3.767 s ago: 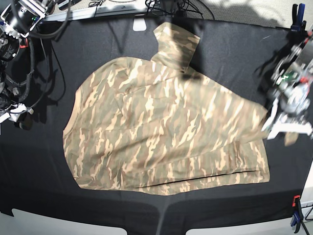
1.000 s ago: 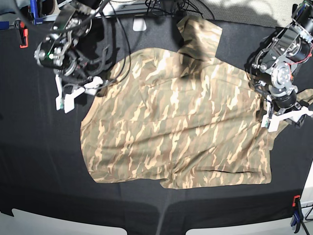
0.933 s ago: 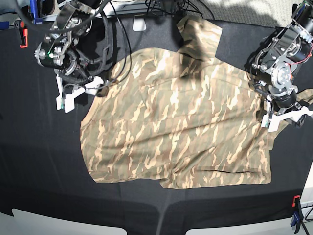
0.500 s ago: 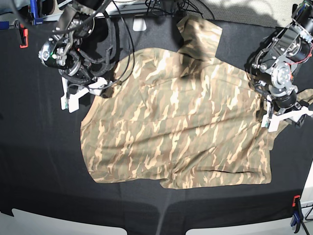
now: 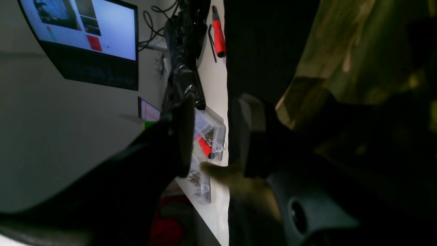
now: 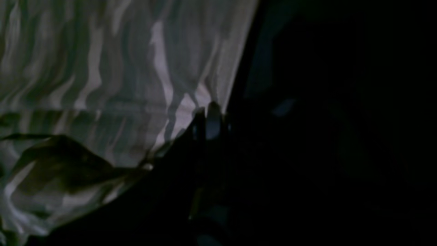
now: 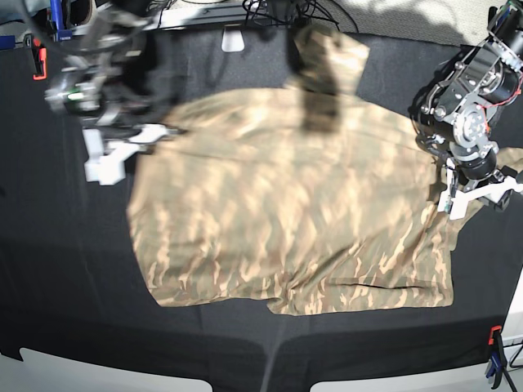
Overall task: Layout the t-shirt on the table in an organized manner, then fold the t-shirt properly
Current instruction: 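Lift and stretch the shirt between both grippers, then lay it flat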
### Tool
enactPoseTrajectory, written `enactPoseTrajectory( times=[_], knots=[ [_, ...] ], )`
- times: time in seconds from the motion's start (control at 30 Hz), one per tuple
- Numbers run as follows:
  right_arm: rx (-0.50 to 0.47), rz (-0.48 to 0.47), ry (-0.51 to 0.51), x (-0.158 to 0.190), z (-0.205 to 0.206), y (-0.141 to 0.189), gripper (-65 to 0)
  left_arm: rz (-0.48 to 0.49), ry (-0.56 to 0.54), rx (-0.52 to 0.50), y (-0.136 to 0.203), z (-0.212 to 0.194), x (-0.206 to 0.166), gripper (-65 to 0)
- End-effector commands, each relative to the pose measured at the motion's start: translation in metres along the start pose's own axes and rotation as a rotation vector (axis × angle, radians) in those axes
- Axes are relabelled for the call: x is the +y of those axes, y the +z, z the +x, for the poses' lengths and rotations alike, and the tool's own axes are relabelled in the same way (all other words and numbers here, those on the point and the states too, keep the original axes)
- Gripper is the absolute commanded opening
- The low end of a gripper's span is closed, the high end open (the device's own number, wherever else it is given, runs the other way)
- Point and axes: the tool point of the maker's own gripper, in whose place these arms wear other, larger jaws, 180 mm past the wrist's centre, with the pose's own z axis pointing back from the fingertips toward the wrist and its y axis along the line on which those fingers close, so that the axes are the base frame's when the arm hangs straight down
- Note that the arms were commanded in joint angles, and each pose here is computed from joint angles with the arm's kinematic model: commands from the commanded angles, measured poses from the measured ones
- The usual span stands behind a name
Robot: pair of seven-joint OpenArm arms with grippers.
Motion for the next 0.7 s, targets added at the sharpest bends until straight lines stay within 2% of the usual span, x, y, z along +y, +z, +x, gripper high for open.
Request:
enactPoseTrajectory(
  times=[0.0,0.2,0.33,0.53,0.67],
  knots=[
    [-0.044,-0.025,0.03,-0.01,0.017,0.007,-65.0,0.05,0.015,-0.019,-0.005,0.006,0.018,-44.6],
    [-0.093,-0.125,0.112,-0.053,0.054,0.029,-65.0,0.028,0.029,0.022,-0.005,-0.001,0.014,-44.6],
    [-0.132,-0.194,0.124,-0.076,0.082,0.045,-65.0,-0.016,0.062,0.038,-0.003,-0.001,0.008,-44.6],
    [-0.138,-0.288,0.176,-0.11,0.102,0.071,-65.0,-0.031,0.094,-0.006,0.003,0.012,0.01,-44.6],
    [-0.092,-0.321,0.174,-0.13,0.097,0.075,-65.0,-0.077,0.13,-0.049,0.005,0.023,0.003,-44.6]
  ],
)
